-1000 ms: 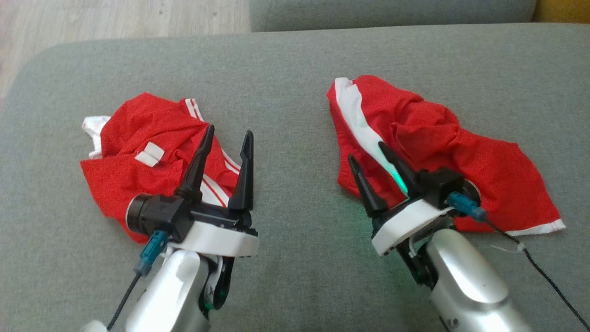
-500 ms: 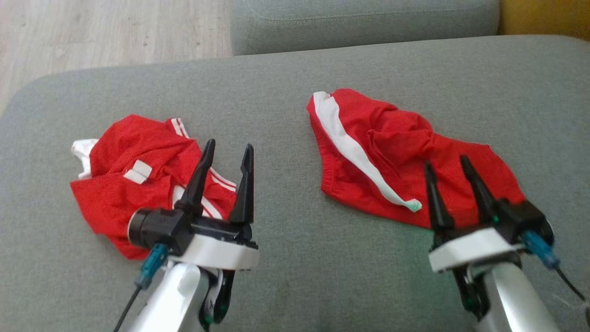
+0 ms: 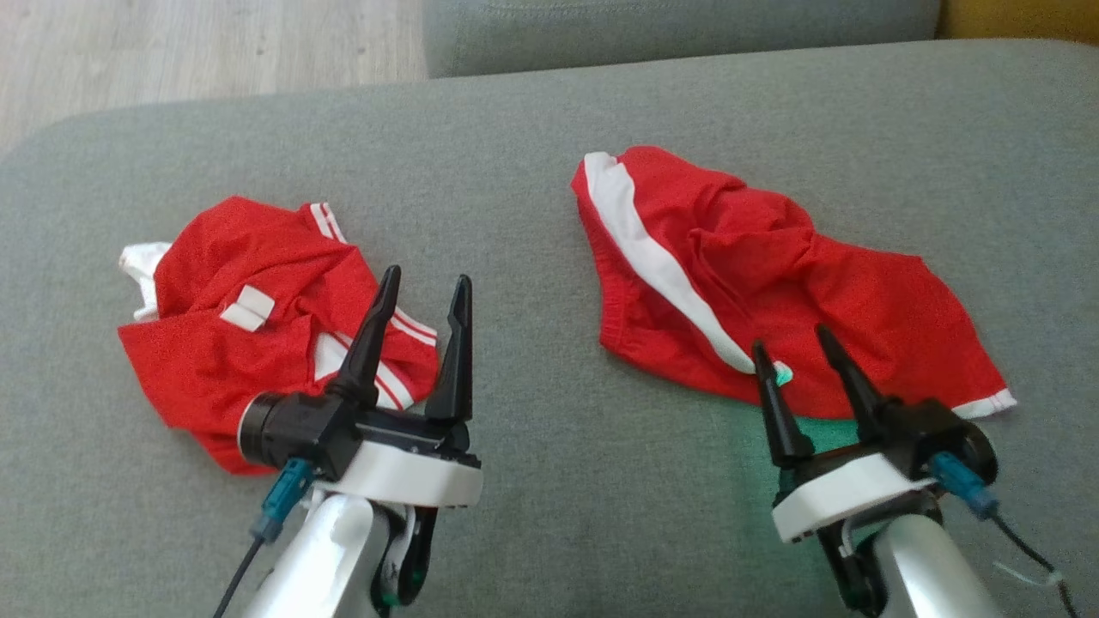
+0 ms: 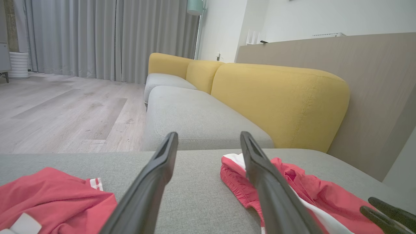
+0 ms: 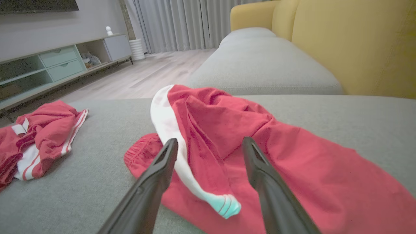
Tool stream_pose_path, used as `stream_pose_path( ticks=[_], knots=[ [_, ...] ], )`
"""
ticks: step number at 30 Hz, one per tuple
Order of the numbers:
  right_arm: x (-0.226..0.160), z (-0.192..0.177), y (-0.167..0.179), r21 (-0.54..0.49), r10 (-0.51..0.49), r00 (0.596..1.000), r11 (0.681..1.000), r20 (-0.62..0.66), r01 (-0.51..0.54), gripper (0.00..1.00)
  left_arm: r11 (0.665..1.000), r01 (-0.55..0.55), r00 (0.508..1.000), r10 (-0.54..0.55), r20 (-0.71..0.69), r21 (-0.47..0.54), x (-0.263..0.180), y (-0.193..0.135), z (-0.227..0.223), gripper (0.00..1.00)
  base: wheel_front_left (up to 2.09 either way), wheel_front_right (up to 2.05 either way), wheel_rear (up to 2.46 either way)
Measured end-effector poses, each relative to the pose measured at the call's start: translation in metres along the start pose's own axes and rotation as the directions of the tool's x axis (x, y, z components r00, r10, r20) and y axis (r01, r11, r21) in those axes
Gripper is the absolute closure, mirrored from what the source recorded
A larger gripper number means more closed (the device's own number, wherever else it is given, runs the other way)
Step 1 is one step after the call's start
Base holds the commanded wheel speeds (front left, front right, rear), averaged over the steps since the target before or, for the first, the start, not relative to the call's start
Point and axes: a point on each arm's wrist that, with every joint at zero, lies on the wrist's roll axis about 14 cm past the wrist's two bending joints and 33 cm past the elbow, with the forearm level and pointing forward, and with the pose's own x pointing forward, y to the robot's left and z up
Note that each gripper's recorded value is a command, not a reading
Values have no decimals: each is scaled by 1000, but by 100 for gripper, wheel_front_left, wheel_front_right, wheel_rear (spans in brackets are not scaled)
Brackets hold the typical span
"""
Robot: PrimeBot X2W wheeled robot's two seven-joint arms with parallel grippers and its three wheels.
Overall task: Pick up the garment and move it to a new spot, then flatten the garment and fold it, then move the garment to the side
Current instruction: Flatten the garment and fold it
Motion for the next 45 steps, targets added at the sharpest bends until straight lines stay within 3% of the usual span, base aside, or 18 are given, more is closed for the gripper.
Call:
stream_pose_path(
  ticks=[13, 14, 15, 16, 22, 31, 39, 45],
  knots=[
    [23, -48, 19, -29, 83, 981, 996, -175, -89, 0, 999, -37, 999, 37, -19, 4, 7, 18, -8, 0, 0, 0, 0],
    [23, -51, 19, -27, 83, 979, 996, -185, -90, 12, 999, -40, 999, 40, -22, 4, 7, 19, -9, 0, 0, 0, 0],
    [24, -54, 19, -24, 84, 978, 996, -193, -90, 70, 999, -43, 999, 43, -24, 4, 7, 20, -10, 0, 0, 0, 0],
    [25, -55, 19, -19, 84, 977, 996, -198, -90, 100, 999, -45, 999, 45, -26, 4, 6, 21, -10, 0, 0, 0, 0],
    [35, -37, 13, -4, 67, 988, 998, -136, -68, 100, 999, -45, 999, 45, -19, 10, 7, 21, -8, 0, 0, 0, 0],
    [53, 49, -11, -38, 10, 996, 999, 86, -7, 100, 1000, -24, 1000, 24, 13, 20, 6, 11, 6, 0, 0, 0, 0],
    [89, 103, -70, -199, -56, 995, 977, 78, 71, 100, 999, -40, 999, 40, -1, 8, 6, 16, -1, 0, 0, 0, 0],
    [129, 115, -118, -295, -119, 993, 948, 20, 120, 100, 998, -67, 997, 67, -38, -5, 10, 28, -16, 0, 0, 0, 0]
  ],
)
